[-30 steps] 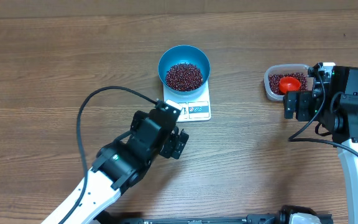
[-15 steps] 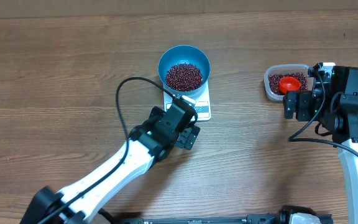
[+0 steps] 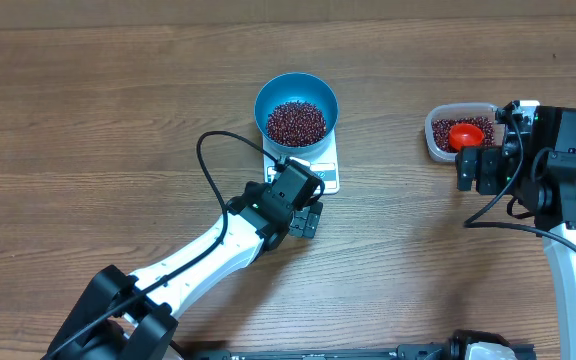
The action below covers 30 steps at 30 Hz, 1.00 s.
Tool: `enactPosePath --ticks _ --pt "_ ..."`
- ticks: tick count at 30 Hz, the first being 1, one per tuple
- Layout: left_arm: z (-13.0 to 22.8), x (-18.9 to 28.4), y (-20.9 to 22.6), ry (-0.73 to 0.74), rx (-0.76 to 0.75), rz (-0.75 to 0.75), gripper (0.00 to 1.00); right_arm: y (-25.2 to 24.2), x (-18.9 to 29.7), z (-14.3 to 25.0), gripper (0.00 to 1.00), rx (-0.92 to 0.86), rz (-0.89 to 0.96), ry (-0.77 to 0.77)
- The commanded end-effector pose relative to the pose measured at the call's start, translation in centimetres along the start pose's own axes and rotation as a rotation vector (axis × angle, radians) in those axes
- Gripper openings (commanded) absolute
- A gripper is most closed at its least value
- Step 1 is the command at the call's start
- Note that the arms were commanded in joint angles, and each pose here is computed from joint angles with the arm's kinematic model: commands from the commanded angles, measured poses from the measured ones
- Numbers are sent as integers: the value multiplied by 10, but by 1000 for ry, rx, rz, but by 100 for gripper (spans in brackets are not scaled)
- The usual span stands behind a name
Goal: Scoop item into bowl and weigh 150g on scale
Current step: 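Move the left gripper forward over the scale display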
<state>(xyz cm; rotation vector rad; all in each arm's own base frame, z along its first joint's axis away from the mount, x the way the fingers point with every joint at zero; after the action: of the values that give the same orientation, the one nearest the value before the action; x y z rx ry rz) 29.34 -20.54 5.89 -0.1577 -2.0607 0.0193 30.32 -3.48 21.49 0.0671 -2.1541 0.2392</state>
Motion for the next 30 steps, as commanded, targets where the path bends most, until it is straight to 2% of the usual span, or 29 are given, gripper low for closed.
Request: enactPosePath --ticks 1,11,30 --pt "3 -3 2 9 78 -6 99 -4 9 -11 100 -2 19 -34" --pt "-1 -5 11 -30 272 -63 99 -4 9 -11 100 -2 19 -34" --pt "2 -6 13 -16 262 -76 99 -4 9 -11 100 -2 19 -34"
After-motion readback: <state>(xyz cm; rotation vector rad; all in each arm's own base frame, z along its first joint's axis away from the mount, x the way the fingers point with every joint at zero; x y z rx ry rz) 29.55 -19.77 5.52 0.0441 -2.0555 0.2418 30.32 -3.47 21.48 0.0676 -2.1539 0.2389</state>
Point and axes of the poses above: each gripper's point midway between its finger pads, its own x axis back along the fingers, its own y axis along the line the jaws close on, z = x × y, the point moved 1 cm from there along x, back along the fingers, and after that the axes turned 11 degrees about x, right-handed, at the moved point
